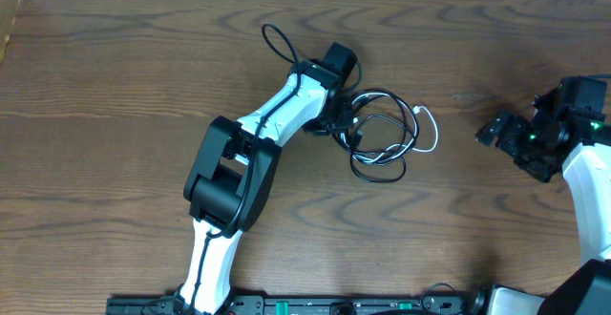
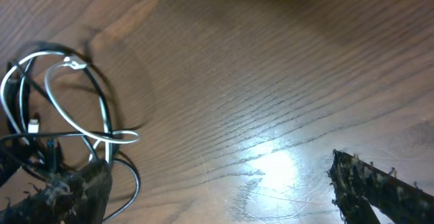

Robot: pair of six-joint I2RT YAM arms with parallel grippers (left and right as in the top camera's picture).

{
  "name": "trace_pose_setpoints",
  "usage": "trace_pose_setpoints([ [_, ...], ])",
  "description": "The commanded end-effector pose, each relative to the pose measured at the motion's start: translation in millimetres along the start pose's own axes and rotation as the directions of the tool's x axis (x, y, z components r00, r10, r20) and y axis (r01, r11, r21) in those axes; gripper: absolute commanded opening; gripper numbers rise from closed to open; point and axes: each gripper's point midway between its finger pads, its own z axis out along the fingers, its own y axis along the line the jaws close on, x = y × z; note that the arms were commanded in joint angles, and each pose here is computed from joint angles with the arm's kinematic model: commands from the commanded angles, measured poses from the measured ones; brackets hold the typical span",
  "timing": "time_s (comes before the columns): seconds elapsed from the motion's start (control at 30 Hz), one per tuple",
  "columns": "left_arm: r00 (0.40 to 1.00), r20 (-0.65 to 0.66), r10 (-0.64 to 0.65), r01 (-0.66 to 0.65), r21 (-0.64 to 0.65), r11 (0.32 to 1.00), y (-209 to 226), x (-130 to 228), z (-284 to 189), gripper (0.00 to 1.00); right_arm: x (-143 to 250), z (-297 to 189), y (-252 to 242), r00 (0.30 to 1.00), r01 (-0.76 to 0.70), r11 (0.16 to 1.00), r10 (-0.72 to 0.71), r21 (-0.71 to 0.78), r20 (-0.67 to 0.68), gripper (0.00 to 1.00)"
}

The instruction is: Untangle cables

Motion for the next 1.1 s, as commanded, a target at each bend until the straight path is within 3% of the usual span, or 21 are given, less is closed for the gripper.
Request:
trace_pose_setpoints([
  [0.0, 1.000, -0.026, -0.010, 0.009, -0.038, 0.999, 9, 5, 21, 0.26, -3, -6, 10, 1.000, 0.022, 0.999, -0.022, -0.027, 0.016, 0.99],
  [0.1, 0.998, -0.056, -0.015, 0.011, -0.060, 0.998, 15, 11, 32, 0.08, -1, -5, 15, 0.999, 0.039, 0.999, -0.038, -0.031, 0.010, 0.99],
  [0.23, 1.000, -0.005, 0.017, -0.018, -0.081, 0.997, 17, 0, 20, 0.08, 7, -4, 34, 0.993, 0.120, 0.988, -0.122, -0.092, -0.009, 0.99],
  [0.4, 0.985, 0.156, 0.075, -0.079, 0.018, 0.997, -13, -26, -61, 0.07, 21, -7, 80, 0.961, 0.263, 0.923, -0.275, -0.283, -0.003, 0.99],
  [0.6, 0.909, 0.405, 0.098, -0.176, 0.160, 0.971, -53, -23, -193, 0.08, 36, -34, 153, 0.909, 0.376, 0.703, -0.407, -0.604, 0.093, 0.98],
  [0.73, 0.855, 0.507, 0.109, -0.250, 0.219, 0.943, -71, -4, -253, 0.07, 40, -51, 184, 0.881, 0.421, 0.574, -0.443, -0.703, 0.166, 0.92],
  [1.07, 0.782, 0.619, 0.078, -0.308, 0.275, 0.911, -83, -2, -304, 0.08, 39, -65, 216, 0.908, 0.364, 0.534, -0.387, -0.763, 0.162, 0.85],
])
